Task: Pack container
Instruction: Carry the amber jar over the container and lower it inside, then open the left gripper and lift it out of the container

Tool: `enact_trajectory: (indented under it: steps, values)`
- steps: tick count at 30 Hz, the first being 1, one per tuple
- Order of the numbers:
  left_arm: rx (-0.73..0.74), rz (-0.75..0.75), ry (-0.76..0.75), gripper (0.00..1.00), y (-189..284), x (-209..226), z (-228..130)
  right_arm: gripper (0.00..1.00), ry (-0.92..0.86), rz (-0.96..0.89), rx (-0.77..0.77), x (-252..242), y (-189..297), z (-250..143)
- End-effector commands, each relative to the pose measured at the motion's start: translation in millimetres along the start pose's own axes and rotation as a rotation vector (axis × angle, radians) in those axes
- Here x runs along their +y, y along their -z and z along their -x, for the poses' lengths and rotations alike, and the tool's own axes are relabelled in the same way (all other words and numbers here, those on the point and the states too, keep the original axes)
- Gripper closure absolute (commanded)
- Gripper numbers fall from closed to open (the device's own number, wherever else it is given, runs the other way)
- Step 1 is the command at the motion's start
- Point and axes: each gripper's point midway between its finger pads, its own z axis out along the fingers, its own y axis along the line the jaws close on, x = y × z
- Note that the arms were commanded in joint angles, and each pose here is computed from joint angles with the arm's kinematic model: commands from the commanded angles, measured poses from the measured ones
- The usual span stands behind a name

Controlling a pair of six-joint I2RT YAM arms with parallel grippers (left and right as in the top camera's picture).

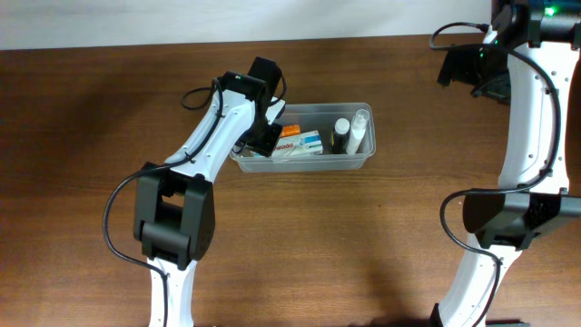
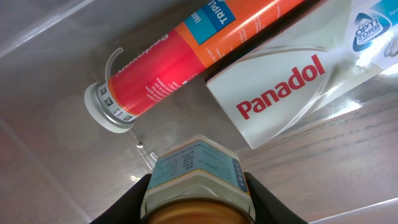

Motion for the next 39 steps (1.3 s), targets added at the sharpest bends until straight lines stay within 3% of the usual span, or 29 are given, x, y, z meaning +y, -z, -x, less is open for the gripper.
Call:
enact_trajectory:
  steps: [1, 18, 19, 22, 39]
  values:
    - [-0.001, 0.011, -0.013, 0.57, -1.5, 3.5, 2.4, 0.02, 0.0, 0.01, -0.029, -0.5, 12.5, 0.8]
    - [0.002, 0.041, -0.012, 0.55, -1.4, 8.7, 2.0, 0.02, 0.0, 0.01, -0.029, -0.5, 12.5, 0.8]
    - [0.002, 0.041, -0.012, 0.5, -1.4, 8.7, 2.0, 0.02, 0.0, 0.01, -0.029, -0.5, 12.5, 0.8]
    - [0.002, 0.041, -0.012, 0.47, -1.4, 8.7, 2.0, 0.02, 0.0, 0.01, -0.029, -0.5, 12.5, 0.8]
    - [-0.019, 0.045, -0.011, 0.46, 8.7, 9.7, 8.4, 0.02, 0.0, 0.01, -0.029, -0.5, 12.5, 0.8]
